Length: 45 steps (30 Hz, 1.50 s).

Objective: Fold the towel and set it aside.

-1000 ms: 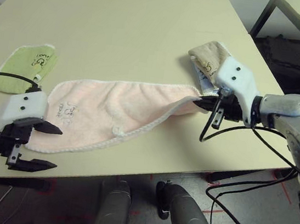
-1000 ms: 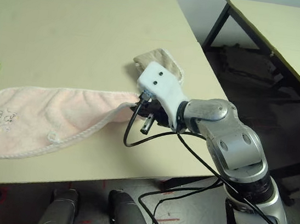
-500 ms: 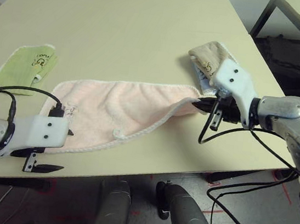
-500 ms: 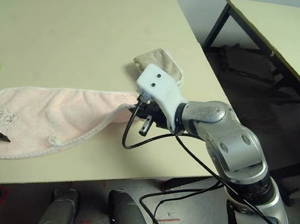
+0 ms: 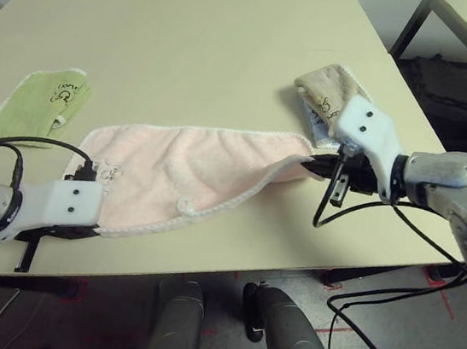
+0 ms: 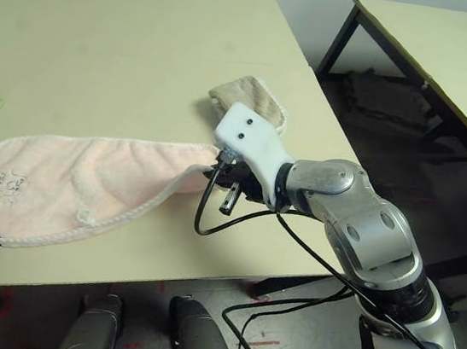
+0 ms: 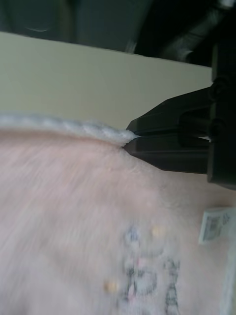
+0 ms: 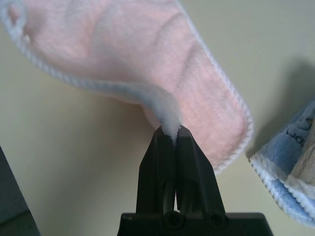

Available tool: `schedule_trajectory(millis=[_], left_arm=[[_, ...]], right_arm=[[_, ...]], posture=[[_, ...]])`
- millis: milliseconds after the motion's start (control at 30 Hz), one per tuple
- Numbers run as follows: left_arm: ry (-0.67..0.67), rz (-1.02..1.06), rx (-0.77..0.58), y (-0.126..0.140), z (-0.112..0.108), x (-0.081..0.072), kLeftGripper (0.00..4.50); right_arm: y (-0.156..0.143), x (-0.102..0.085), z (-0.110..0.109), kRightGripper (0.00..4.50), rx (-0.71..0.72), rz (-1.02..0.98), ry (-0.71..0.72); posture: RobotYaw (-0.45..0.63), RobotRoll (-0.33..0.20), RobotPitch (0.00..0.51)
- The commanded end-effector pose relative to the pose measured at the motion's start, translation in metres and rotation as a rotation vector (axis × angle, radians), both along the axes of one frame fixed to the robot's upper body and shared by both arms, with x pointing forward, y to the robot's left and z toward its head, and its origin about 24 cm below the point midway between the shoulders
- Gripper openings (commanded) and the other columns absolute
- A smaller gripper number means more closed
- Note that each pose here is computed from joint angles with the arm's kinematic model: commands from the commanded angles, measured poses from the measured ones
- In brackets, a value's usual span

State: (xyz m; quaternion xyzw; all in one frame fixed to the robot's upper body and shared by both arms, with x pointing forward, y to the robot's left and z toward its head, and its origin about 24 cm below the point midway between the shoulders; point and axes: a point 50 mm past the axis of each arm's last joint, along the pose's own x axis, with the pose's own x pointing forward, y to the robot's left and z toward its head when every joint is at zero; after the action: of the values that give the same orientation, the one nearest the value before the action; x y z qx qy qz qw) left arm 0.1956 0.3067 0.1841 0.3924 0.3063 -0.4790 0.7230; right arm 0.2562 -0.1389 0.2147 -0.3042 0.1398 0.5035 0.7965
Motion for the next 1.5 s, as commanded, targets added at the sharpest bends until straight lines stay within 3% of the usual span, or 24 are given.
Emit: schedule_trajectory(millis=[33, 200, 433, 667, 767, 833, 933, 1067, 1167, 1267, 1367, 1433, 1500], left_arm=[[-0.025, 0.061, -0.078, 0.012, 0.036, 0.008, 0.04], [-0.033, 0.117, -0.045, 0.038, 0.059, 0.010, 0.04], [0.000, 0.180, 0.031, 0.070, 0.062, 0.001, 0.04], [0.074, 0.189, -0.047, 0.060, 0.067, 0.002, 0.04], [0.084, 0.202, -0.114, 0.051, 0.078, 0.011, 0.04], [-0.045, 0.222, -0.140, 0.053, 0.089, 0.029, 0.04], [-0.318, 0.300, -0.043, 0.067, 0.110, 0.066, 0.04], [-0.682, 0.469, 0.068, 0.077, 0.150, 0.101, 0.04], [-0.888, 0.562, 0.144, 0.080, 0.176, 0.106, 0.04], [-1.062, 0.609, 0.250, 0.083, 0.202, 0.099, 0.04], [-1.087, 0.588, 0.306, 0.087, 0.205, 0.095, 0.04], [-1.017, 0.541, 0.331, 0.091, 0.191, 0.093, 0.04], [-0.866, 0.475, 0.341, 0.099, 0.161, 0.089, 0.04]], right_arm=[[-0.011, 0.002, 0.001, 0.00, -0.014, 0.050, 0.017], [-0.036, 0.010, 0.003, 0.00, -0.043, 0.063, -0.004], [-0.050, 0.015, 0.005, 0.00, -0.085, 0.083, -0.037], [-0.038, 0.009, 0.015, 0.00, -0.046, 0.200, 0.041], [-0.031, 0.023, 0.028, 0.00, -0.023, 0.197, -0.017], [-0.028, 0.052, 0.042, 0.00, 0.001, 0.087, -0.185], [-0.028, 0.097, 0.074, 0.00, 0.046, -0.092, -0.452], [-0.043, 0.132, 0.115, 0.00, 0.022, -0.291, -0.762], [-0.055, 0.138, 0.139, 0.00, 0.000, -0.387, -0.923], [-0.065, 0.136, 0.156, 0.00, -0.022, -0.439, -1.062], [-0.066, 0.136, 0.141, 0.00, -0.019, -0.375, -1.038], [-0.064, 0.135, 0.116, 0.00, -0.035, -0.280, -0.975], [-0.059, 0.125, 0.076, 0.00, -0.031, -0.143, -0.862]], posture=[[-0.09, 0.000, 0.168], [-0.09, 0.000, 0.167], [-0.09, 0.000, 0.167], [-0.08, 0.000, 0.167], [-0.07, 0.000, 0.170], [-0.07, 0.000, 0.170], [-0.08, 0.000, 0.174], [-0.08, 0.000, 0.178], [-0.09, 0.000, 0.180], [-0.09, 0.000, 0.180], [-0.08, 0.000, 0.180], [-0.08, 0.000, 0.182], [-0.09, 0.000, 0.188]])
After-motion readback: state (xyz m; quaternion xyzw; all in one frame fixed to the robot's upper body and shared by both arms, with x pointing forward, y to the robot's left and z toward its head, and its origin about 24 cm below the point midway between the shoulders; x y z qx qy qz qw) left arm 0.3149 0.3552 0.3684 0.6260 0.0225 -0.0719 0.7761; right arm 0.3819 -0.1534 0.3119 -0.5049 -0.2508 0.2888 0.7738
